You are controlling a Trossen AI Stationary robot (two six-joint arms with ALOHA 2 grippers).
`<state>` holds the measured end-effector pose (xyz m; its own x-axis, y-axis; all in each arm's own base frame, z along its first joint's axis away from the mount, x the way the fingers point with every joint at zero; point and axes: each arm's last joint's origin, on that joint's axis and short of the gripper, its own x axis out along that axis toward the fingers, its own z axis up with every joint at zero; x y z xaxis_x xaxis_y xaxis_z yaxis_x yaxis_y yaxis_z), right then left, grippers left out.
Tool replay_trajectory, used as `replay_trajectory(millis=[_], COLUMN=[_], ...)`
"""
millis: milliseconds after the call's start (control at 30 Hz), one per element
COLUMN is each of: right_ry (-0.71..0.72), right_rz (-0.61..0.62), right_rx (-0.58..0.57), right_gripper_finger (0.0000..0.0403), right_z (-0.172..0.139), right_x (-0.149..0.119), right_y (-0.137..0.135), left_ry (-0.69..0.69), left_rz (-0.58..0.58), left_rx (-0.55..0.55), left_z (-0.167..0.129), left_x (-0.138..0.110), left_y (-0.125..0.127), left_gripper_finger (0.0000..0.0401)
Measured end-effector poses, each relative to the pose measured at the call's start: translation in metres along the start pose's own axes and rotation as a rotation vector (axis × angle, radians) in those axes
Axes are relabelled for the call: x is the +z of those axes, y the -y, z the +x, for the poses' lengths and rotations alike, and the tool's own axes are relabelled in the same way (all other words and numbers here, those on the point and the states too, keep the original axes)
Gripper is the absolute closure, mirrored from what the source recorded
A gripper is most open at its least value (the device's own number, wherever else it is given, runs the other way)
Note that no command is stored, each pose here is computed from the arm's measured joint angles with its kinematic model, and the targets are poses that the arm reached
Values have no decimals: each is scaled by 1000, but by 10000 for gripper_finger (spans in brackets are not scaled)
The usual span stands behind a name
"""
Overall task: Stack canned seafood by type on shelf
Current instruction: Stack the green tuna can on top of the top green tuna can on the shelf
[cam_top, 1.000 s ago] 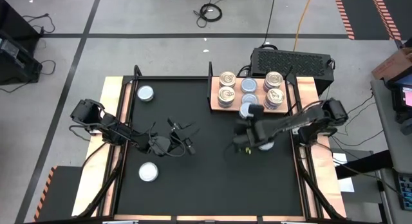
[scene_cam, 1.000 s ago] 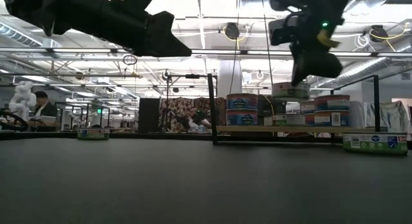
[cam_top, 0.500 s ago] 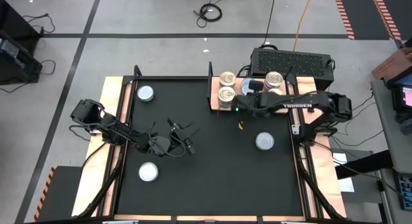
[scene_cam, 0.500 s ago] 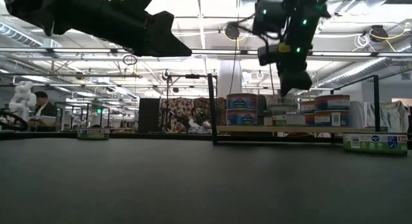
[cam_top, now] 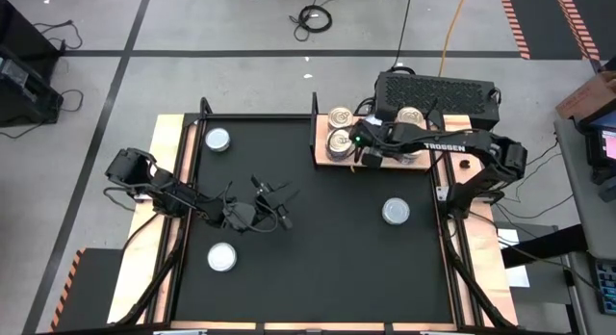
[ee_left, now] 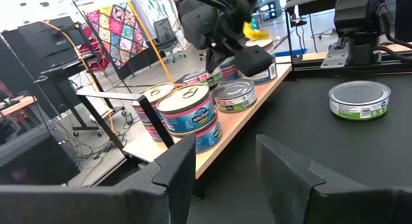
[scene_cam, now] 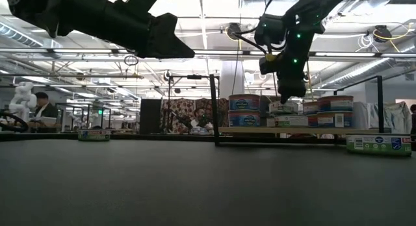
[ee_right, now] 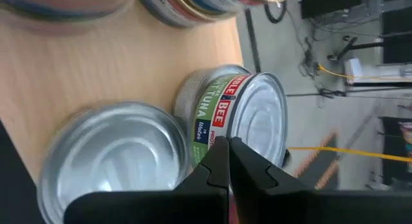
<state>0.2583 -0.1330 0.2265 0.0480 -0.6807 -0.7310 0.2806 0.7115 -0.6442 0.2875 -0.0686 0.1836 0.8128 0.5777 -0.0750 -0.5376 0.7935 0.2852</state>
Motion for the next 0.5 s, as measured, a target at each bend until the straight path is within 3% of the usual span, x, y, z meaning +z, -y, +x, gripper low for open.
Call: replay_trajectory(millis=[500], right_ry=[23], right_rz=[48], right_rx=[64], right_gripper_finger=[403], right_z=[8], right_x=[-1], right_y=[10], left_ry=[2], left_rz=[0], left_rx=[-8], left_z=[0], left_x=[0], left_y=[0], left_gripper_finger=[237])
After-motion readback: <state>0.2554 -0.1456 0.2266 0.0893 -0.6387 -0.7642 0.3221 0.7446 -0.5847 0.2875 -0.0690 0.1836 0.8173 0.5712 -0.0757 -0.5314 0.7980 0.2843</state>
